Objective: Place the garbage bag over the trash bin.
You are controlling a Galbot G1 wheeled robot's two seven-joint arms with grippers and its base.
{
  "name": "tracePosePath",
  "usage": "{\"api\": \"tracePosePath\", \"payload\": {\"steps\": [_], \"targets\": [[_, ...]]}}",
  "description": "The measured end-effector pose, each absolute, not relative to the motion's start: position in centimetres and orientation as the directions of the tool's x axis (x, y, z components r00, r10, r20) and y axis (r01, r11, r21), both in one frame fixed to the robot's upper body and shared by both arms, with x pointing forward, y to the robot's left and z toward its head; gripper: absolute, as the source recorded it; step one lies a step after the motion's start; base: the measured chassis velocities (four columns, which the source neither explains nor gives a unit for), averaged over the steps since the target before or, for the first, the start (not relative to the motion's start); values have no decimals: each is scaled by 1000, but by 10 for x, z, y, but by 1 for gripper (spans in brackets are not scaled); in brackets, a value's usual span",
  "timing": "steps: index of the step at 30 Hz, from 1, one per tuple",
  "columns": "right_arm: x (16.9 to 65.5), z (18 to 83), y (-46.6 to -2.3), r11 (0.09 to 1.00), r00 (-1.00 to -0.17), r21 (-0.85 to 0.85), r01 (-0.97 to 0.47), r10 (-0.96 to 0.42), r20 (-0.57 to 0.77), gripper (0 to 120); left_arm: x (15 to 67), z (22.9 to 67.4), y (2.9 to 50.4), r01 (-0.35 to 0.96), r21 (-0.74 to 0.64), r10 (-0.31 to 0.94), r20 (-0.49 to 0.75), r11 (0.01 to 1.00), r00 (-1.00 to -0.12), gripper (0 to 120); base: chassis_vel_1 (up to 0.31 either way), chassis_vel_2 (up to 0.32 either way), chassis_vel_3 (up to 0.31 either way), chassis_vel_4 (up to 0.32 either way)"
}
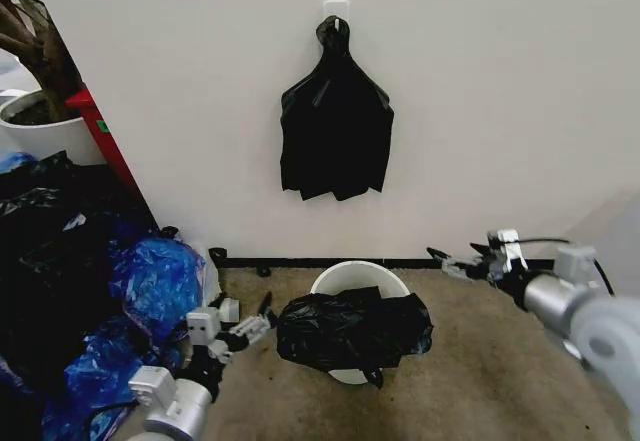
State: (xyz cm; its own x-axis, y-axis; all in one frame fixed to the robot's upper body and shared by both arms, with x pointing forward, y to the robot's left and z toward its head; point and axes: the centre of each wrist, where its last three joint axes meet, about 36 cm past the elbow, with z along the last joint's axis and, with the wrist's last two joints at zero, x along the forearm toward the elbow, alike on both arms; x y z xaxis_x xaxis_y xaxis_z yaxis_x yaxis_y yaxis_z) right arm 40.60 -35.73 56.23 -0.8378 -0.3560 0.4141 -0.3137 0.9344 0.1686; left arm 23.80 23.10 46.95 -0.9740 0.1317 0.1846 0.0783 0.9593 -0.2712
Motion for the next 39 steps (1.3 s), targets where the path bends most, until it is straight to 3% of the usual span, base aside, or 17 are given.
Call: {"api": "tracePosePath", "payload": {"steps": [9,18,24,30,39], "targets": [[437,563,-358,928,-820,157,-338,-372,435,100,243,472,235,30,-261,85,203,965,-975,100,0,0,0,0],[508,533,-332,853,-661,91,-514,-462,592,100,243,469,234,38,-251,100,240,967,-965,100,0,0,0,0],[564,523,-292,733,-465,62,-678,-492,736,100,245,471,234,48,-249,108,231,967,-967,100,0,0,0,0],[579,504,-282,685,-372,42,-727,-444,815,100,245,476,236,57,-248,112,213,967,-971,100,0,0,0,0],[610,494,-263,680,-332,37,-732,-404,853,100,247,480,233,71,-262,123,187,963,-975,100,0,0,0,0]]}}
